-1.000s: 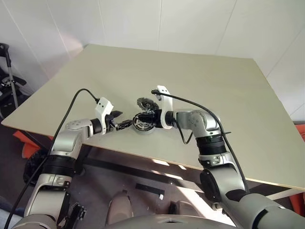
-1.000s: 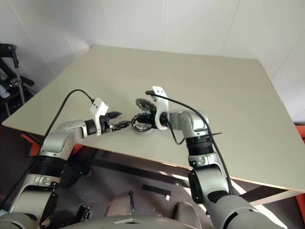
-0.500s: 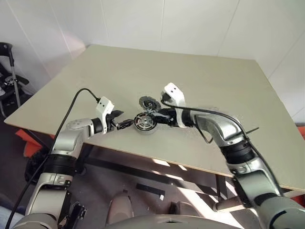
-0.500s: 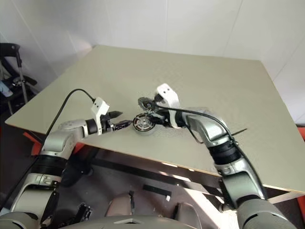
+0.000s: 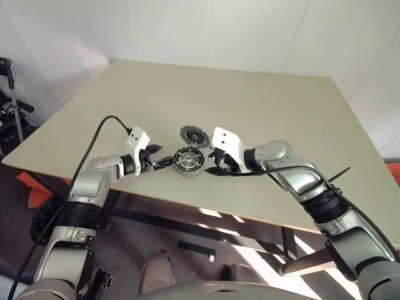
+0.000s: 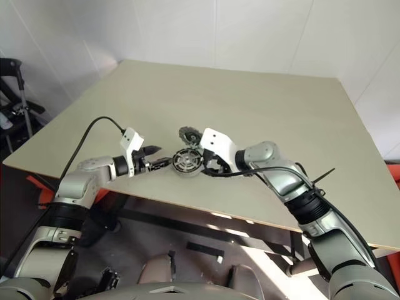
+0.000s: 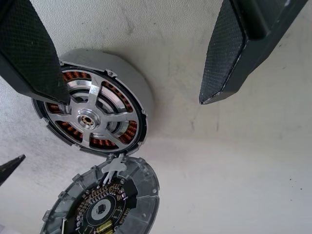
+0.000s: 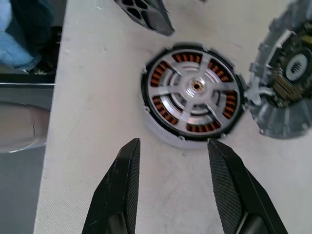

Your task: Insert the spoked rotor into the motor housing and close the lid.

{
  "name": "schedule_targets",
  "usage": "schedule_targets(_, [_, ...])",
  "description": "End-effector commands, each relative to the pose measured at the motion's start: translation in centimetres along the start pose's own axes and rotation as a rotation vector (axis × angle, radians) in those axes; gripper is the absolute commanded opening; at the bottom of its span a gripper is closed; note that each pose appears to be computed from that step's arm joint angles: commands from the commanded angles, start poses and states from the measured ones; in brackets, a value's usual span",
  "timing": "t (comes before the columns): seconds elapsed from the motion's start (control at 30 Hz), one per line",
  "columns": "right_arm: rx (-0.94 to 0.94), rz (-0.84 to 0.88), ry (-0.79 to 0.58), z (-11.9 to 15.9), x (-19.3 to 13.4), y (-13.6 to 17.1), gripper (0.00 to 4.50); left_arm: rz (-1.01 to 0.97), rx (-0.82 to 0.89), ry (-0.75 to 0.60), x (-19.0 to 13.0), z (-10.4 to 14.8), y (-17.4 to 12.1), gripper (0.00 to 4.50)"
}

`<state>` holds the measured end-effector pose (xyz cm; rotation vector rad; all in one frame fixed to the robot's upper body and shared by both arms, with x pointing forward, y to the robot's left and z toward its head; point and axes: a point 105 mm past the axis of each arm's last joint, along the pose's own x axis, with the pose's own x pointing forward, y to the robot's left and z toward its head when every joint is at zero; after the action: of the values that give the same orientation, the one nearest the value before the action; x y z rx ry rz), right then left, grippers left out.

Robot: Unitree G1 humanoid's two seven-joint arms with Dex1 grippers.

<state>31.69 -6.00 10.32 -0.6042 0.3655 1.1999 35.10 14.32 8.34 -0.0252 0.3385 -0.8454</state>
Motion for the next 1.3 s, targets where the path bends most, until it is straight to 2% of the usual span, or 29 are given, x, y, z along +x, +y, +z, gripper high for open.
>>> schedule_targets(0.03, [-0.039,0.015,-0.026,1.0,0.3,0.6,2.43,0.001,0.033,-0.035,-0.1,1.3,0.1,4.5])
schedule_targets(0.57, [0.028,0.004,-0.042,0.8,2.6,-0.3,2.43,0.003,0.038,-0.034,-0.4,1.5,0.1,4.5])
schedule_targets(1.3, [0.093,0.012,-0.038,0.1,3.4,0.3,2.43,0.029,0.038,-0.038,-0.8,1.7,0.7,4.5])
